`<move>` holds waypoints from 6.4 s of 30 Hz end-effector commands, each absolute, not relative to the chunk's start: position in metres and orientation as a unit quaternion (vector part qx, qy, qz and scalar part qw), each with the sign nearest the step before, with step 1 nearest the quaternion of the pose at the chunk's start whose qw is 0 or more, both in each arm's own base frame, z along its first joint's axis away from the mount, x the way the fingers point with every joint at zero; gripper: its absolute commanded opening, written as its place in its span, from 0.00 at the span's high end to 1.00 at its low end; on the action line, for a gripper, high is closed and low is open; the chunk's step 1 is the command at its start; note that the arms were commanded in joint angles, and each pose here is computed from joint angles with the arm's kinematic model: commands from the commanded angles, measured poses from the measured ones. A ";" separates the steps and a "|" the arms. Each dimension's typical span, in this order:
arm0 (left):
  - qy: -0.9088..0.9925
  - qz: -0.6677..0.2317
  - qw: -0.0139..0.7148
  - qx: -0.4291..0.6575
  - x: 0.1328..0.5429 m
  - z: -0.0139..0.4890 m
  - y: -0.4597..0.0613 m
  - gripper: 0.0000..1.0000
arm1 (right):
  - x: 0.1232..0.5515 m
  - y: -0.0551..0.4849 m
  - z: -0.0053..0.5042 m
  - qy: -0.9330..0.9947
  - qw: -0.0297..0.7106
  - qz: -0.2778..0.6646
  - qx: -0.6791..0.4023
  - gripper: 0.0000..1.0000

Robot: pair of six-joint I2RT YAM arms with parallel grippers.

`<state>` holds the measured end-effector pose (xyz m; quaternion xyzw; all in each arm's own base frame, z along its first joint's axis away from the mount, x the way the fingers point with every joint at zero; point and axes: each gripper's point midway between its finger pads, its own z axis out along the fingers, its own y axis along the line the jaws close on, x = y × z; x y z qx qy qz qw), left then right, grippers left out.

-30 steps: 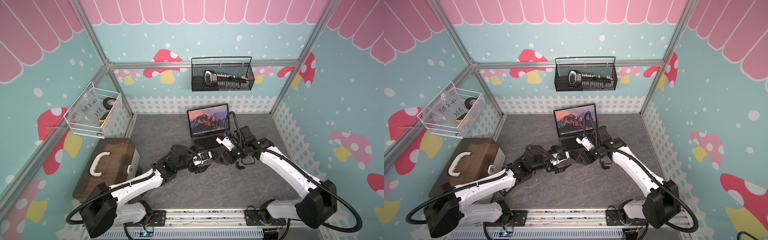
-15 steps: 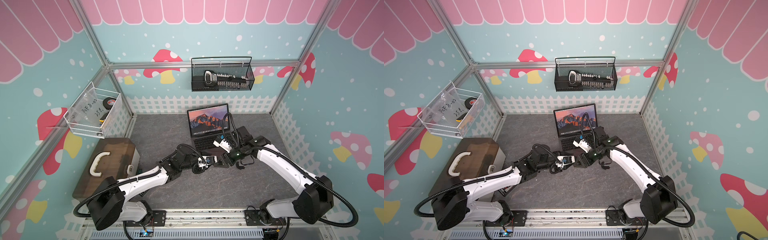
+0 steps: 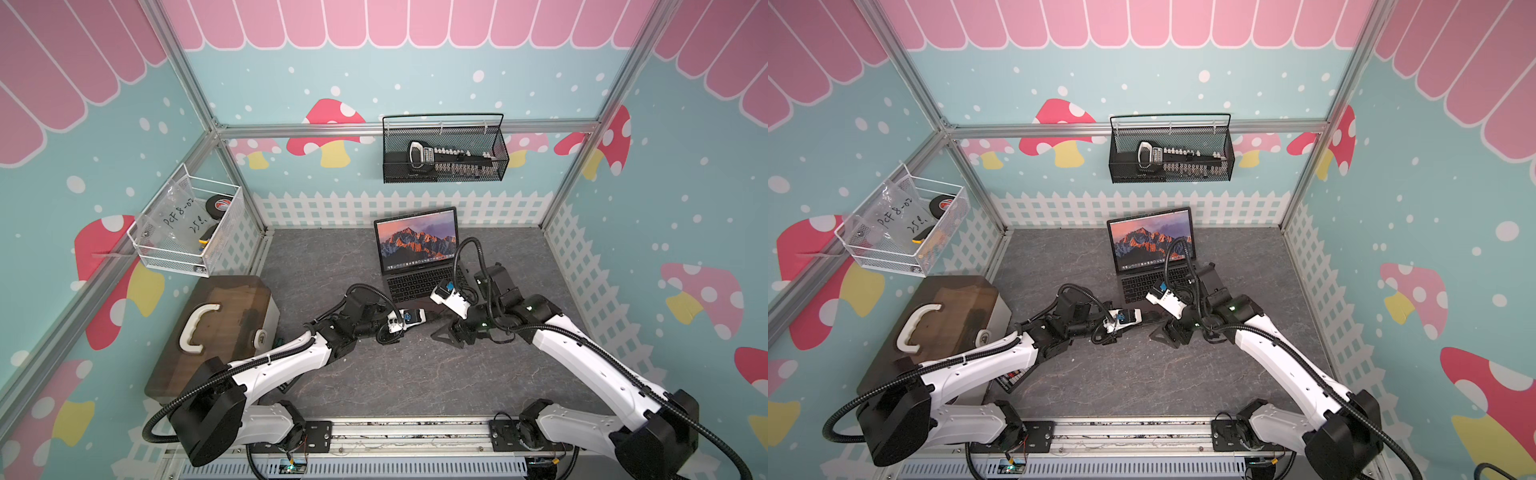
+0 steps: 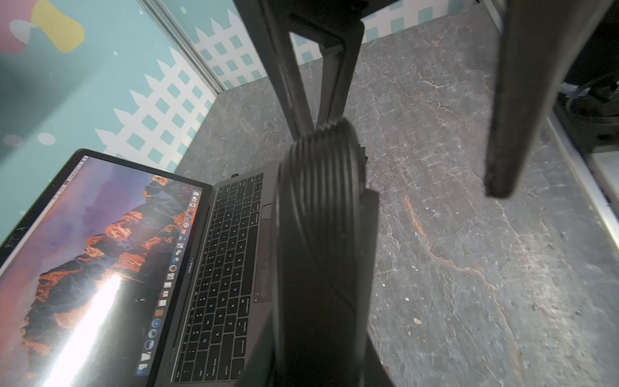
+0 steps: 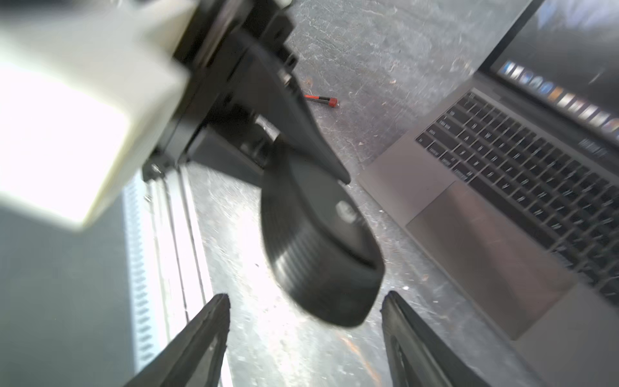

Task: Insert the wireless mouse receiver into the laptop
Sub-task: Pick up the mouse from the center of the board, then pick up the lid from the center of the board.

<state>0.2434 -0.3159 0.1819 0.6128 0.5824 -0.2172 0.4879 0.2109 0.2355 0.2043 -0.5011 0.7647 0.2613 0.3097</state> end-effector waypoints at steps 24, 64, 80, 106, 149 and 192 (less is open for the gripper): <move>0.554 -0.361 0.432 0.613 0.210 0.217 -0.325 1.00 | 0.204 0.229 0.250 0.732 0.458 0.252 -0.437 0.29; 0.635 -0.498 0.523 0.272 0.281 0.315 -0.274 0.13 | 0.264 0.231 0.305 0.748 0.520 0.338 -0.236 1.00; 0.735 -0.522 0.424 -0.089 0.344 0.282 -0.239 0.25 | 0.304 0.234 0.302 0.725 0.518 0.453 -0.029 1.00; 0.546 -0.744 0.383 -0.029 0.330 0.334 -0.301 0.48 | 0.308 0.293 0.324 0.669 0.438 0.597 -0.061 1.00; 0.561 -0.716 0.414 0.033 0.325 0.336 -0.309 0.67 | 0.294 0.288 0.316 0.675 0.422 0.603 -0.063 1.00; 0.751 -0.493 0.433 -0.076 0.370 0.226 -0.238 1.00 | 0.250 0.082 0.087 0.987 0.087 -0.127 -0.052 0.29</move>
